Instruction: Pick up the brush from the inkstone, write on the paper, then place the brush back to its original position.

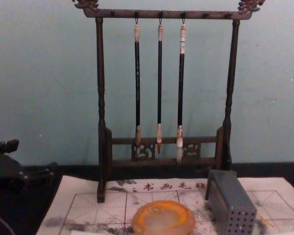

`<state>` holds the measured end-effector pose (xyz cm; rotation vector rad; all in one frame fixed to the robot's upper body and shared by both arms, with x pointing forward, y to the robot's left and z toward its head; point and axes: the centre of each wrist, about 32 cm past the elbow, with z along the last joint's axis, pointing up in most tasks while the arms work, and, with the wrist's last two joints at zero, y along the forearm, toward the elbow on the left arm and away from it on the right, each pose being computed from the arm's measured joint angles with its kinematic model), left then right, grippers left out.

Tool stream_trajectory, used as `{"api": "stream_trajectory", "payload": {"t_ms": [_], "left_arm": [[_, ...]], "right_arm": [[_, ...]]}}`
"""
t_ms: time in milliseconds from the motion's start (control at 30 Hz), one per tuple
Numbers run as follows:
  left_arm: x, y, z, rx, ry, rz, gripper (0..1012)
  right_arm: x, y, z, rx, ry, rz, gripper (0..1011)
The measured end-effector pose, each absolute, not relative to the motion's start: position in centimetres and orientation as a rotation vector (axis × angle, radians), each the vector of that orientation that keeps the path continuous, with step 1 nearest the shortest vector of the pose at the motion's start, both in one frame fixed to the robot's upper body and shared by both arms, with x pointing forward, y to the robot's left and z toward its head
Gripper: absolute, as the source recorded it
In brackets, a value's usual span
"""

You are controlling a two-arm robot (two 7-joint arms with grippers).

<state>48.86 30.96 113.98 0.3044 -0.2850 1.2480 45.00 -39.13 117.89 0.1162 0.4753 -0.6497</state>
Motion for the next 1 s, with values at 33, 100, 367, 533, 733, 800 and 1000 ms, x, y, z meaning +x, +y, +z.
{"api": "stream_trajectory", "payload": {"t_ms": [33,100,367,533,733,800,1000], "left_arm": [[48.86,30.97,113.98,0.304,-0.285,1.248,1001],[48.86,30.97,113.98,0.304,-0.285,1.248,1001],[48.86,30.97,113.98,0.304,-0.285,1.248,1001],[48.86,30.97,113.98,0.304,-0.285,1.248,1001],[48.86,30.97,113.98,0.304,-0.285,1.248,1001],[48.86,30.97,113.98,0.304,-0.285,1.248,1001],[48.86,30.97,113.98,0.304,-0.285,1.248,1001]], "right_arm": [[45.05,-39.12,117.81,0.11,0.476,-0.649,181],[45.08,-39.1,117.72,0.106,0.477,-0.65,181],[45.15,-39.15,117.37,0.086,0.478,-0.662,181],[45.05,-39.32,117.36,0.076,0.476,-0.676,181],[44.91,-39.62,117.46,0.07,0.472,-0.692,181],[44.85,-39.76,117.52,0.069,0.469,-0.698,181],[44.75,-40.01,117.64,0.068,0.46,-0.715,181]]}}
